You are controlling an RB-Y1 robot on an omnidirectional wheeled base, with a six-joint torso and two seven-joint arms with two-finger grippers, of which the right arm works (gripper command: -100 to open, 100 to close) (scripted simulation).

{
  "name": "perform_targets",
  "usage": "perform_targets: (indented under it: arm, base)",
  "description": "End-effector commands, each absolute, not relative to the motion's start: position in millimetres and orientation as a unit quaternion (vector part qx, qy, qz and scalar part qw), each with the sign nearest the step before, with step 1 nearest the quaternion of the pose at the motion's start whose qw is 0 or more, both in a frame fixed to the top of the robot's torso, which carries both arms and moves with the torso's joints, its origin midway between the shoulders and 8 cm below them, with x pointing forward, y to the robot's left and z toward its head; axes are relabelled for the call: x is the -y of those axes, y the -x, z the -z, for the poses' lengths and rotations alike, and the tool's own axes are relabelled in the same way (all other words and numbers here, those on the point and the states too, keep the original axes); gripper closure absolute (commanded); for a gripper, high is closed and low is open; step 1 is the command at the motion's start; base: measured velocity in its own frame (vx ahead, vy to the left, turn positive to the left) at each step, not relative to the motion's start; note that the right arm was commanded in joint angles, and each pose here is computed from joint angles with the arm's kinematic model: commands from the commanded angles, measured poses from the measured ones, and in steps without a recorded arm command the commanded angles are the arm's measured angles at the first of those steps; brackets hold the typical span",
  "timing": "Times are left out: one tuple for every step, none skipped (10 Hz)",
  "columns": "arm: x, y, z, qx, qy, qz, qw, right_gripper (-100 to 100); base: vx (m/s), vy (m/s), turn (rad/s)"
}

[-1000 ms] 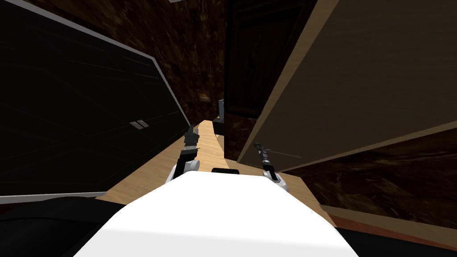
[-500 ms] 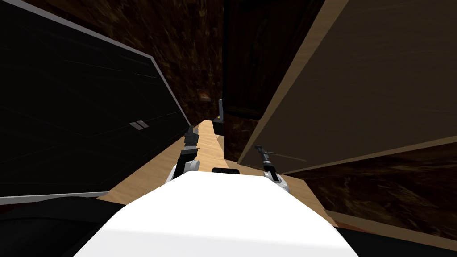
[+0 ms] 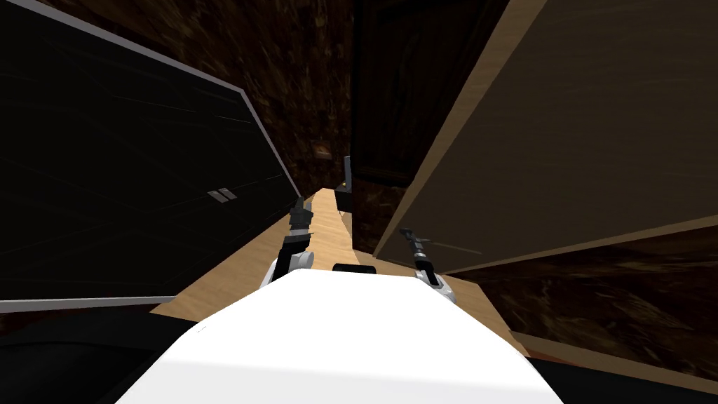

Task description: Pull the door open

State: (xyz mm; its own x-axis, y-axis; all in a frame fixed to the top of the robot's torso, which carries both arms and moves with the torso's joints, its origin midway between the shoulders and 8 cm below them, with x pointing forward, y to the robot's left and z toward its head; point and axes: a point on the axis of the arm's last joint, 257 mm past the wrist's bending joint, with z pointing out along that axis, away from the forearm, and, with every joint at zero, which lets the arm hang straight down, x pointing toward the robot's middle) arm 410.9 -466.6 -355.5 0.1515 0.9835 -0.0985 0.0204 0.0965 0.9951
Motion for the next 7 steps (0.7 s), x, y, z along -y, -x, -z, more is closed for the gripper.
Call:
perform_targets:
  arm:
    - [465,-404,356,-0.492,-0.51,-0.437,0.554,100]
    - [465,-400,356,-0.495,-0.506,-0.44,0.552,100]
    - [465,-396,355,-0.498,-0.503,-0.444,0.55,100]
    - [465,-391,355,-0.501,-0.499,-0.448,0.547,100]
    - [464,-387,355,-0.504,-0.495,-0.451,0.545,100]
    - [464,-382,355,-0.507,-0.492,-0.455,0.542,100]
    - [463,-379,355,-0.51,-0.489,-0.458,0.539,100]
  base:
    - [-0.198,-0.082,0.161]
    - [-0.228,-0.057,0.14]
    - [-0.204,-0.009,0.117]
    - [-0.184,-0.017,0.098]
    - [-0.196,-0.063,0.136]
    - [-0.229,-0.061,0.135]
    - [-0.22,-0.061,0.115]
